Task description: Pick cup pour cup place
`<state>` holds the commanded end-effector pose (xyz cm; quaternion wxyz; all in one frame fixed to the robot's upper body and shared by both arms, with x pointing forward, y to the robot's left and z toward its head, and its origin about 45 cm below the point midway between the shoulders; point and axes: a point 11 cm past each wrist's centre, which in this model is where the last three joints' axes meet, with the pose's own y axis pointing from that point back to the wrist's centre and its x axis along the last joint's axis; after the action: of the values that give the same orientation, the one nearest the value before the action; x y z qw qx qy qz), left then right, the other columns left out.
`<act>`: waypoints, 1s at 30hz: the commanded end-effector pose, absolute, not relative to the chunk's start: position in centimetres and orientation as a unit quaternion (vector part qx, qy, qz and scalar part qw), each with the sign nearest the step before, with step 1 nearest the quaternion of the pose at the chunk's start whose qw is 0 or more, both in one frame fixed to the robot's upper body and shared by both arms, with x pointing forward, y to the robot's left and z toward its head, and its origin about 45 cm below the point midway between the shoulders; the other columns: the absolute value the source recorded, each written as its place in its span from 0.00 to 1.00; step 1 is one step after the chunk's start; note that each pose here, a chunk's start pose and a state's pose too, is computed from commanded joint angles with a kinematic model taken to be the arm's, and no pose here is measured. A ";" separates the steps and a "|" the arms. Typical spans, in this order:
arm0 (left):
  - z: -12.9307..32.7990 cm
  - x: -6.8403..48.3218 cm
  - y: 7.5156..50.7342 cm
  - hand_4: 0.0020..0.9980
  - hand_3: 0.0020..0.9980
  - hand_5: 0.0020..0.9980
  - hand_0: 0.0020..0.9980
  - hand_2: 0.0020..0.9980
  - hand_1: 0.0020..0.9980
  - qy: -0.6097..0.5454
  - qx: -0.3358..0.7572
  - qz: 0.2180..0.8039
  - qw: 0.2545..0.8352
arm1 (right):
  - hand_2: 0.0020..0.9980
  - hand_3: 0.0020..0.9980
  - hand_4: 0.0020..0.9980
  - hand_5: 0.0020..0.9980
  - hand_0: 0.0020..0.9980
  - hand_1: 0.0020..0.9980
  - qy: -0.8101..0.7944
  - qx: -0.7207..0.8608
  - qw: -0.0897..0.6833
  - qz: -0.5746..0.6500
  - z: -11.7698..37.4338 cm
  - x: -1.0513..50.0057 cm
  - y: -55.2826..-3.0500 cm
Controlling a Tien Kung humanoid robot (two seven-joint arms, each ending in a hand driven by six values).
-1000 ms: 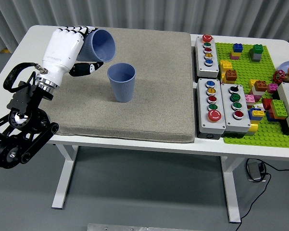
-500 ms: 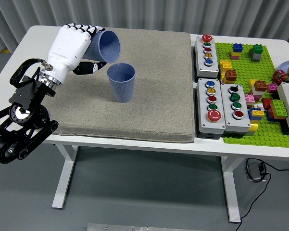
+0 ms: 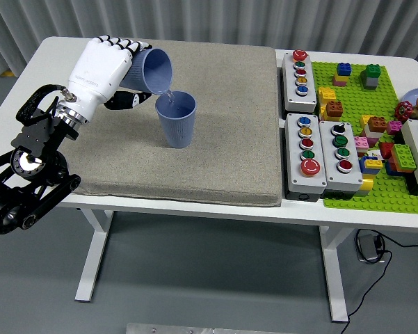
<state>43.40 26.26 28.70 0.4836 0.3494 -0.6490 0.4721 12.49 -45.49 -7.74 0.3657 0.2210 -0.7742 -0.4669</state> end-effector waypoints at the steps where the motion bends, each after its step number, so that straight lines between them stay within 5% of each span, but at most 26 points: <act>1: 28.7 43.4 26.2 0.76 0.65 0.12 0.51 0.63 0.56 -0.650 0.349 0.472 0.483 | 0.56 0.57 0.00 0.05 0.67 0.60 -0.774 0.221 0.366 -0.467 -7.7 12.5 -45.5; 30: 28.7 43.7 25.6 0.72 0.63 0.08 0.51 0.62 0.56 -0.680 0.377 0.426 0.462 | 0.56 0.57 0.00 0.05 0.67 0.60 -0.774 0.218 0.367 -0.468 -7.8 12.1 -45.6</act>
<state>43.71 25.64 28.75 0.4619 0.3775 -0.6801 0.4261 12.14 -45.63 -7.78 0.3667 0.2178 -0.7738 -0.4683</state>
